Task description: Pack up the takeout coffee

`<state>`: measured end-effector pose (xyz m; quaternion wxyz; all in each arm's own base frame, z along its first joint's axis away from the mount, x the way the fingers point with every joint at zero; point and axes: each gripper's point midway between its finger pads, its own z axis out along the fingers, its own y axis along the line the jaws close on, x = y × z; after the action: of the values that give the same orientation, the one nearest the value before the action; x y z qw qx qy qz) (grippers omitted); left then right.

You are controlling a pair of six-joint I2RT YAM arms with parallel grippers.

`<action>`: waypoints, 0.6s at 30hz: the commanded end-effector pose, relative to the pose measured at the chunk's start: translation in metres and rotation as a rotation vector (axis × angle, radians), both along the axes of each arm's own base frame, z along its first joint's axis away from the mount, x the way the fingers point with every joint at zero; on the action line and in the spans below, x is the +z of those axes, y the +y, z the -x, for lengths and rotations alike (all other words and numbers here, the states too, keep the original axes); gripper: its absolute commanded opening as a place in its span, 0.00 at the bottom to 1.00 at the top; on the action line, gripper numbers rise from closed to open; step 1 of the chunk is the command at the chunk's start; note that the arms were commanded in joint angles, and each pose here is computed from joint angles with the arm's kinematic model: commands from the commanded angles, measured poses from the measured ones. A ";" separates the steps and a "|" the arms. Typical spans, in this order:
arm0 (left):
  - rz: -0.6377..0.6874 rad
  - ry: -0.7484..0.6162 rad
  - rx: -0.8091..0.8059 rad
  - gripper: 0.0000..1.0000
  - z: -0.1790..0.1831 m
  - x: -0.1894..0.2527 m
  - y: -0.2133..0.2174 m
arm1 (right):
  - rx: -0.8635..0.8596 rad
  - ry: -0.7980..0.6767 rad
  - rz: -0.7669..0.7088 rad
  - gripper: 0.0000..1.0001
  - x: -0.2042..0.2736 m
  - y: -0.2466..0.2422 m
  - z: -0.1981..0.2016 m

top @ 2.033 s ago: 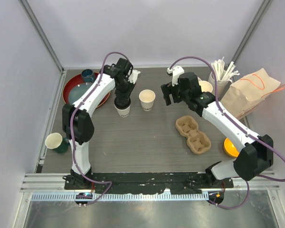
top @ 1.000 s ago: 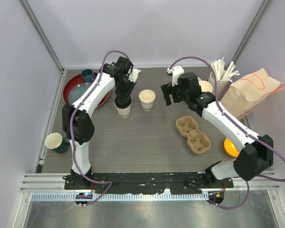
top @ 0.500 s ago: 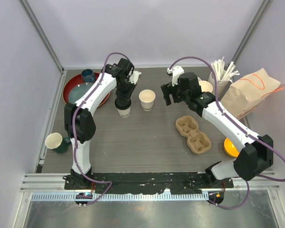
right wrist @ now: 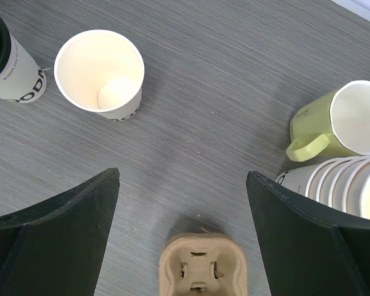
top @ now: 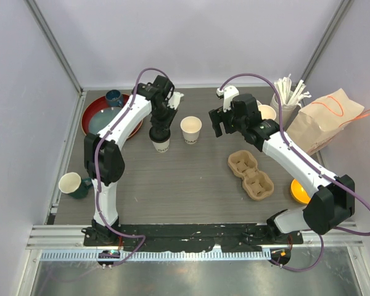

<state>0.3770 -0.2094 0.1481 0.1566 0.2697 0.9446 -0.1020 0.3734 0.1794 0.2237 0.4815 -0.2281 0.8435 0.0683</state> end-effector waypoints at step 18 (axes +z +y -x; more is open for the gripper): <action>0.137 -0.264 -0.028 0.46 0.005 0.110 0.009 | 0.082 -0.076 -0.164 0.94 0.064 0.031 -0.004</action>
<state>0.3757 -0.2073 0.1869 0.2017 0.2803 0.9323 -0.1078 0.3712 0.1861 0.2334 0.4810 -0.2326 0.8408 0.0873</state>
